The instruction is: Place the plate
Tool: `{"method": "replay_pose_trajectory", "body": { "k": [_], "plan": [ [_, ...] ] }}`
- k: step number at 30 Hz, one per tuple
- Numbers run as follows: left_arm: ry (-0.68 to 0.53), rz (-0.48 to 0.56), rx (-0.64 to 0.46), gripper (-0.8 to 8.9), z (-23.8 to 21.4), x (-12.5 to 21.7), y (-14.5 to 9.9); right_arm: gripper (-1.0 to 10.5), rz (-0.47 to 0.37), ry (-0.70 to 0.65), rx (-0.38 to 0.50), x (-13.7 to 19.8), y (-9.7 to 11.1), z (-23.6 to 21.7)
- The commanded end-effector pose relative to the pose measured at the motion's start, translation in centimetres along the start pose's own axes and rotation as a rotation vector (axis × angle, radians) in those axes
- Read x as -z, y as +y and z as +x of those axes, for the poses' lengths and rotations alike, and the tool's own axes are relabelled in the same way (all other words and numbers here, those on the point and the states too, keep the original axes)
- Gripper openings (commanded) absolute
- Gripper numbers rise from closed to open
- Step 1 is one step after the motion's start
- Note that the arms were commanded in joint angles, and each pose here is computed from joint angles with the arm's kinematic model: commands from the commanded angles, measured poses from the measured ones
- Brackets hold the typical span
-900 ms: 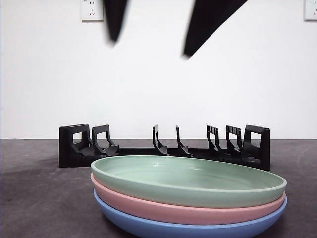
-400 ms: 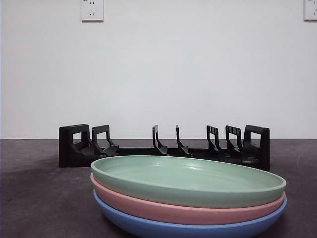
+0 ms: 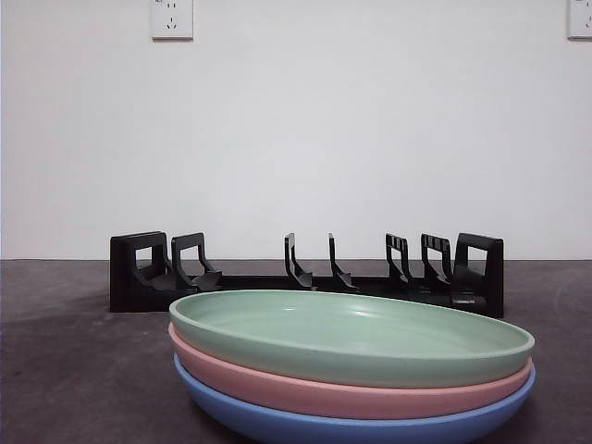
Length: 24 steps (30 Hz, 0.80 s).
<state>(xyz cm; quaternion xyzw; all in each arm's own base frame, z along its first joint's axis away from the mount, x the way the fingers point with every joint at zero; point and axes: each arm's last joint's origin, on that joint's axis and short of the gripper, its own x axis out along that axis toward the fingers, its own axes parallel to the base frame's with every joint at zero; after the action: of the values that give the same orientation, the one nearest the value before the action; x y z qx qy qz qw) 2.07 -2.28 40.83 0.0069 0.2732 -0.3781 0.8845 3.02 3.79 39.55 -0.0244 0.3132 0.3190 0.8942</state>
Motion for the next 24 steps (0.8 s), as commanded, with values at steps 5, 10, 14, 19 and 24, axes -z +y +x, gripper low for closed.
{"method": "replay_pose_trajectory", "body": {
  "k": [5, 10, 14, 19, 24],
  "plan": [
    [-0.021, -0.012, -0.003, 0.09, -0.2, -0.3, -0.1, 0.2, -0.003, -0.030, -0.016, -0.1, -0.1, -0.7],
    [-0.026, -0.011, -0.002, 0.09, -0.2, -0.4, -0.1, 0.2, -0.003, -0.031, -0.016, -0.1, -0.1, -0.7],
    [-0.026, -0.011, -0.002, 0.09, -0.2, -0.4, -0.1, 0.2, -0.003, -0.031, -0.017, -0.1, -0.1, -0.7],
    [-0.038, -0.013, -0.017, 0.09, 0.8, -0.2, 0.2, 0.2, -0.003, -0.031, -0.016, -0.1, -0.1, -0.7],
    [-0.097, -0.064, -0.118, 0.09, 4.0, 1.2, 1.6, 0.2, -0.003, -0.031, -0.017, -0.1, -0.1, -0.7]
  ]
}}
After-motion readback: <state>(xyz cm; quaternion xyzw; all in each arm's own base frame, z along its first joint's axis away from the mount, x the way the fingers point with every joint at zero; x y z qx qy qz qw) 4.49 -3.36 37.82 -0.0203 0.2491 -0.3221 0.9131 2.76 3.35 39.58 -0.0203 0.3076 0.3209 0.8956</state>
